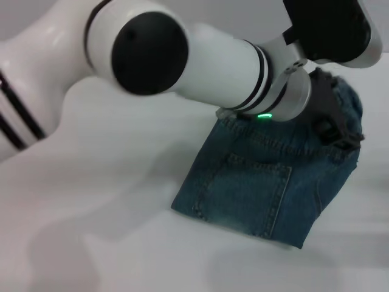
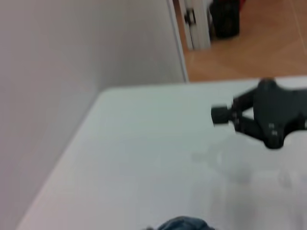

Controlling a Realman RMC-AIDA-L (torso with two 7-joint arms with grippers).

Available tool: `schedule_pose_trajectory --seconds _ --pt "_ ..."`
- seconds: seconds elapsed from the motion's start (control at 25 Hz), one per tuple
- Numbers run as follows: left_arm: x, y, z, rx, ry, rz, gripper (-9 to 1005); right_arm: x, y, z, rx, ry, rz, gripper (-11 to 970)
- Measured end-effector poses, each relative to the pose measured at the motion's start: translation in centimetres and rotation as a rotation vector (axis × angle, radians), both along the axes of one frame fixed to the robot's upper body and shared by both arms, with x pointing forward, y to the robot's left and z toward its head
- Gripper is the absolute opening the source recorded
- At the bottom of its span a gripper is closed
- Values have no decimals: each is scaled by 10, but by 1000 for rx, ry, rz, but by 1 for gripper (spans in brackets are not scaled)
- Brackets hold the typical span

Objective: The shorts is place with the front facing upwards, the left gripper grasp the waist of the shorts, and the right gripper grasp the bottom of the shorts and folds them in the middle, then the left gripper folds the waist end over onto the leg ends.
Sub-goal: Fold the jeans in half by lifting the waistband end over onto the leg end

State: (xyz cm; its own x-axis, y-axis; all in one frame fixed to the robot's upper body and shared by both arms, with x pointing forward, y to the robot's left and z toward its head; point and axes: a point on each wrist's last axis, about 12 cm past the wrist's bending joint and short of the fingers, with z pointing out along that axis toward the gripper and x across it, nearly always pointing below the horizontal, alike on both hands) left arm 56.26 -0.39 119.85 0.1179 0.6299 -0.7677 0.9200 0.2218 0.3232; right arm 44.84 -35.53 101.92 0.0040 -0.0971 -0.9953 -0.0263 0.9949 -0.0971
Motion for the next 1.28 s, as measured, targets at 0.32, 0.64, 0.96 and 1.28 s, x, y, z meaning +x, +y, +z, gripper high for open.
schedule_pose_trajectory --seconds 0.32,0.64,0.96,1.28 --pt "6 -6 4 55 -8 22 849 0 1 0 1 -3 3 -1" --pt "13 -5 15 1 -13 66 849 -1 3 -2 1 5 12 -1" --pt "16 -2 24 -5 -32 90 850 -1 3 -2 2 7 15 -1" --pt "14 -6 6 176 132 59 850 0 4 -2 2 7 19 0"
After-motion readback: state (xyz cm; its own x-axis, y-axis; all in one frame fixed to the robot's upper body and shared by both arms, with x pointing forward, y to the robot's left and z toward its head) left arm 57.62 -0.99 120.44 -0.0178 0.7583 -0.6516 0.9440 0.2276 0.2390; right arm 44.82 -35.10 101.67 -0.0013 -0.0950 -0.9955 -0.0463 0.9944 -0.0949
